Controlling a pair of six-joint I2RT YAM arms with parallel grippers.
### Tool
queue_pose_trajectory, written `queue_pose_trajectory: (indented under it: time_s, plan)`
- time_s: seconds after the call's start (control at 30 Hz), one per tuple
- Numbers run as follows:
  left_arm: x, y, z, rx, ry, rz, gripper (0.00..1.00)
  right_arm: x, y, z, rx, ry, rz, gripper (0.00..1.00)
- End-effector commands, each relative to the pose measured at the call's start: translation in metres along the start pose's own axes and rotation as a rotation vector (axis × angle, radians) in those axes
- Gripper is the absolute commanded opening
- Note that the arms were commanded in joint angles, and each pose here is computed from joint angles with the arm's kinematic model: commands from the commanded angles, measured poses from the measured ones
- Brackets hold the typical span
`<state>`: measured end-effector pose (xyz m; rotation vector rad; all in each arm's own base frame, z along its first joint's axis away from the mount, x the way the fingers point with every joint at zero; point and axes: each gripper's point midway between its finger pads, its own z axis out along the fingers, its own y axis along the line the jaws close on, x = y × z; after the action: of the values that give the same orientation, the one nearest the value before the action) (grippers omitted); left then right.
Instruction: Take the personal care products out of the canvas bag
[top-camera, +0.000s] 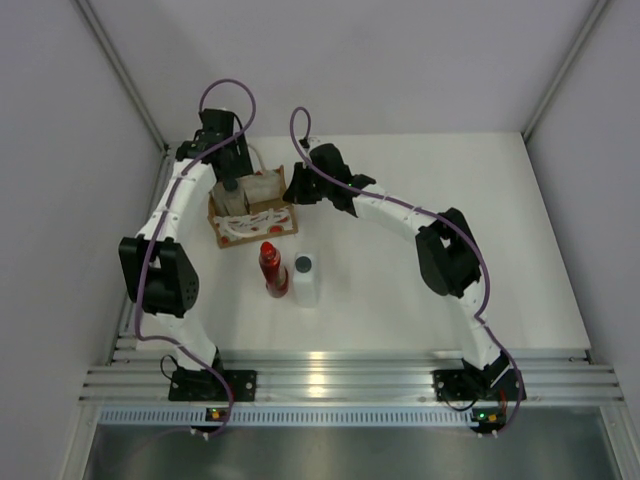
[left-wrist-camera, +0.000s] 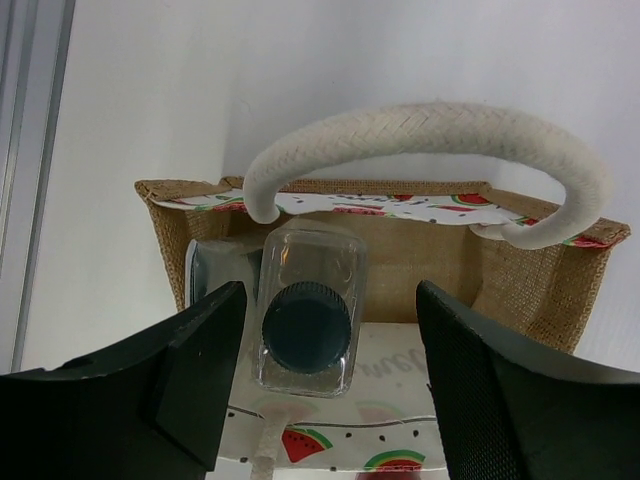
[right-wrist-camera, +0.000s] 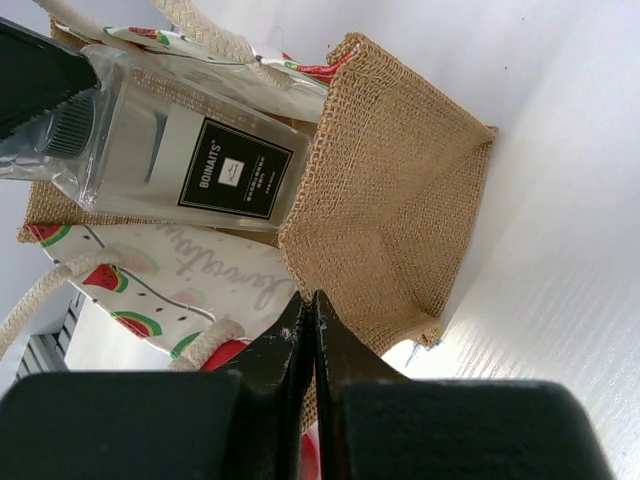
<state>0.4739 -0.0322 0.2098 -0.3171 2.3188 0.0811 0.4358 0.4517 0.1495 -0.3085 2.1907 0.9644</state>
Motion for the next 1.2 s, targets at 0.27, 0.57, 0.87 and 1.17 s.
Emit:
queue_pose_trajectory:
  time_s: [0.27, 0.57, 0.87, 1.17]
  plan:
    - [0.016, 0.000, 0.013, -0.011, 0.071, 0.031, 0.73, -0.007, -0.012, -0.005, 0.037, 0.006, -0.017, 0.00]
    - [0.034, -0.005, 0.025, 0.005, 0.129, 0.023, 0.71, -0.006, -0.011, -0.005, 0.033, 0.010, -0.014, 0.00]
    - [0.045, -0.005, 0.036, -0.005, 0.161, 0.020, 0.70, -0.007, -0.011, -0.004, 0.031, 0.007, -0.011, 0.00]
    - [0.062, -0.009, 0.044, -0.017, 0.200, 0.021, 0.66, -0.006, -0.012, -0.003, 0.031, 0.011, -0.009, 0.00]
